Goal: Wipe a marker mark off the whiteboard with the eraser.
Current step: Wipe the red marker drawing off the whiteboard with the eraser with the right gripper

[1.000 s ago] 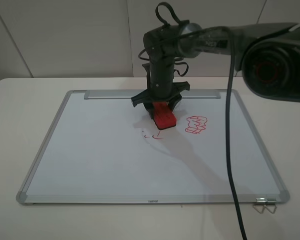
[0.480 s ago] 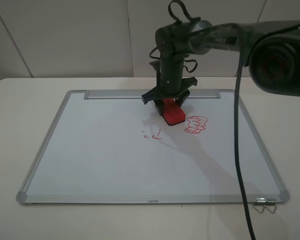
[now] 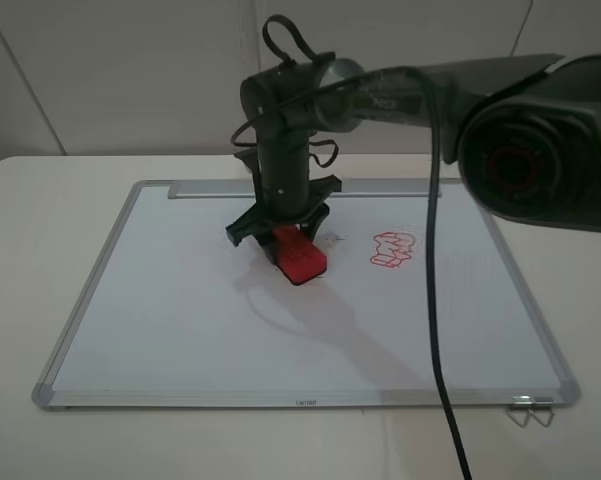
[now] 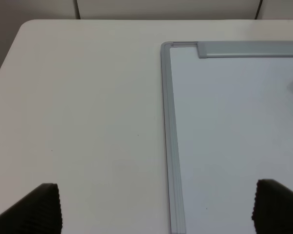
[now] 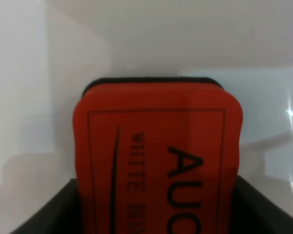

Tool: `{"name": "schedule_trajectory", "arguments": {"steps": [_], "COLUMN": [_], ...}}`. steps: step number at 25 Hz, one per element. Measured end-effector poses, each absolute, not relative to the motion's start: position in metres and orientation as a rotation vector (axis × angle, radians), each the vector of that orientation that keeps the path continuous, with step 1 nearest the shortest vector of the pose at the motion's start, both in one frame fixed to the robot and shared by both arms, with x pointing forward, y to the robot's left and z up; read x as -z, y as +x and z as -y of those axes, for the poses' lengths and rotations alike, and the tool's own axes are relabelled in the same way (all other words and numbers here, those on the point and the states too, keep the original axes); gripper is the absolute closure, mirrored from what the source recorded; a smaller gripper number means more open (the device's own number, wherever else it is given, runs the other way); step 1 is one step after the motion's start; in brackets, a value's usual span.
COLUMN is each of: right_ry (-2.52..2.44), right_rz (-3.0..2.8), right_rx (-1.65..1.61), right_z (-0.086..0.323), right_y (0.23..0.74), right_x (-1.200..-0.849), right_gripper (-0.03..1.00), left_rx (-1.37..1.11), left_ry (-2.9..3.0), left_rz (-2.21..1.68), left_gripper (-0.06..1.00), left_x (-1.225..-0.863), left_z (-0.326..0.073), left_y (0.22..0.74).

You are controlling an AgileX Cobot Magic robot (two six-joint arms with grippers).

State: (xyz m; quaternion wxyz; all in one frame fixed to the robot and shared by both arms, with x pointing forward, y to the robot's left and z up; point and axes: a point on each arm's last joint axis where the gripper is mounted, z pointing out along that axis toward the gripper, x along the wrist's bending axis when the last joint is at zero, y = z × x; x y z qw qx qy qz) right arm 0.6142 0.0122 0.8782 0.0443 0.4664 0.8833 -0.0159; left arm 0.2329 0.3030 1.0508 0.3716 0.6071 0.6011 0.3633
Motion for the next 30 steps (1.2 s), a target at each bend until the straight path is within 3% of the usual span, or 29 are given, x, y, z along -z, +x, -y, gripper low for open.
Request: {"name": "schedule_trajectory", "arguments": {"steps": [6,12,30], "right_ry": [1.292,1.285,1.543], "right_rz": [-2.804,-2.820,-2.637], "right_rx": [0.039,0.038,0.076], "right_z": [-0.058,-0.063,0.023], "right_y": [0.569,0.564,0.628], "right_x": [-0.878,-0.878,-0.868], "right_gripper": [0.47,0.47,0.47], "left_rx": [-0.931,-0.931,-0.931], "left_ry": [1.557,1.557,1.557], "left_rz": [-1.541,-1.541,-1.541], "left_gripper": [0.16,0.16,0.16], "left_x": [-1.051,-1.051,-1.051], "left_z": [-0.303,-0.303,-0.303], "left_y": [0.233,0.233,0.233]}}
